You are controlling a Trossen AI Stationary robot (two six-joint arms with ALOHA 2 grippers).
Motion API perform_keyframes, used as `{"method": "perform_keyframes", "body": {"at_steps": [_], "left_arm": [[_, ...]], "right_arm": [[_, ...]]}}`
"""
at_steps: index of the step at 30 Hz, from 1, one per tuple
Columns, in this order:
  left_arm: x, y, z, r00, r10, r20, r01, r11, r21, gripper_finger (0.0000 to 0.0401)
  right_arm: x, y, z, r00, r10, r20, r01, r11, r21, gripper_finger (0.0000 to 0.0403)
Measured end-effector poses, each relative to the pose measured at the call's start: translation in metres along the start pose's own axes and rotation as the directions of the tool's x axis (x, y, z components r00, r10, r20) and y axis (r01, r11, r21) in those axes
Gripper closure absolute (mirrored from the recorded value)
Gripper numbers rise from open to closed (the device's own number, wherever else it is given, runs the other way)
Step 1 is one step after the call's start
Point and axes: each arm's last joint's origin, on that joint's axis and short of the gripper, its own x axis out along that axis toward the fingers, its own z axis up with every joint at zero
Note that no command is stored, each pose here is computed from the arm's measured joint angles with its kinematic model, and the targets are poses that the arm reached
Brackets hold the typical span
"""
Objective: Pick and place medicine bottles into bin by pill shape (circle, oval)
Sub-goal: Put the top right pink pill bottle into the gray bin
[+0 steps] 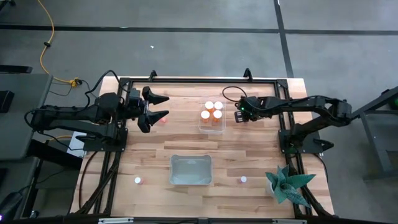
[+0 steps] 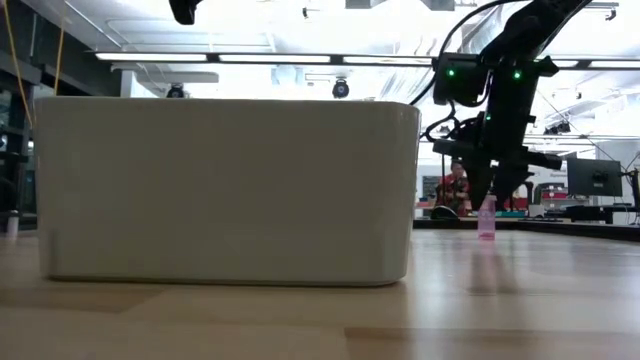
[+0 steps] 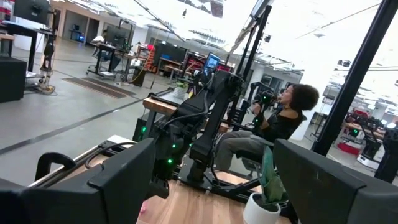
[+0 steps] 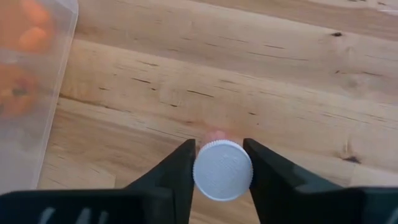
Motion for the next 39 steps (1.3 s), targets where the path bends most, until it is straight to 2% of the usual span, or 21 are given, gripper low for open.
{"method": "perform_keyframes", "body": {"at_steps": [6,11,14,16,19,23,26,29,32,34,37,39], "left_arm": [[0.000,0.000,0.000,1.000,0.001,0.000,-0.001,1.000,0.000,0.0087],[0.000,0.000,0.000,1.000,0.002,0.001,-0.002,1.000,0.000,0.0087],[0.000,0.000,0.000,1.000,0.006,0.002,-0.006,1.000,0.000,0.0087],[0.000,0.000,0.000,1.000,0.008,0.002,-0.008,1.000,0.000,0.0087],[0.000,0.000,0.000,1.000,0.008,0.001,-0.008,1.000,0.000,0.0087],[0.000,0.001,-0.001,1.000,0.012,-0.007,-0.012,1.000,0.001,0.0087],[0.000,0.001,-0.001,1.000,0.016,-0.009,-0.016,1.000,0.001,0.0087],[0.000,0.001,-0.001,1.000,0.021,-0.009,-0.021,1.000,0.002,0.0087],[0.000,0.001,-0.001,1.000,0.027,-0.008,-0.027,1.000,0.007,0.0087],[0.000,0.001,-0.001,1.000,0.027,-0.008,-0.027,0.999,0.027,0.0087],[0.000,0.001,-0.001,1.000,0.029,-0.008,-0.029,0.999,0.034,0.0087],[0.000,0.001,-0.001,0.999,0.031,-0.007,-0.031,0.999,0.035,0.0087]], "right_arm": [[-0.001,0.000,0.000,1.000,-0.002,0.000,0.002,1.000,-0.029,0.0310],[-0.022,0.012,0.010,1.000,0.004,0.001,-0.004,0.990,-0.144,0.0305],[-0.047,0.033,0.017,0.995,0.088,0.038,-0.074,0.961,-0.267,0.0305],[-0.067,0.050,0.019,0.980,0.189,0.056,-0.157,0.919,-0.361,0.0304],[-0.097,0.078,0.013,0.924,0.378,0.063,-0.298,0.812,-0.501,0.0304],[-0.123,0.104,-0.006,0.805,0.592,-0.030,-0.472,0.609,-0.637,0.0304],[-0.131,0.117,-0.026,0.728,0.671,-0.139,-0.563,0.469,-0.680,0.0304],[-0.130,0.130,-0.048,0.689,0.686,-0.235,-0.600,0.358,-0.715,0.0304],[-0.129,0.148,-0.069,0.670,0.683,-0.291,-0.588,0.249,-0.770,0.0304],[-0.131,0.164,-0.080,0.675,0.663,-0.324,-0.559,0.173,-0.811,0.0304],[-0.129,0.188,-0.095,0.719,0.591,-0.366,-0.511,0.093,-0.854,0.0304],[-0.121,0.201,-0.103,0.760,0.520,-0.390,-0.488,0.061,-0.871,0.0304]]}}
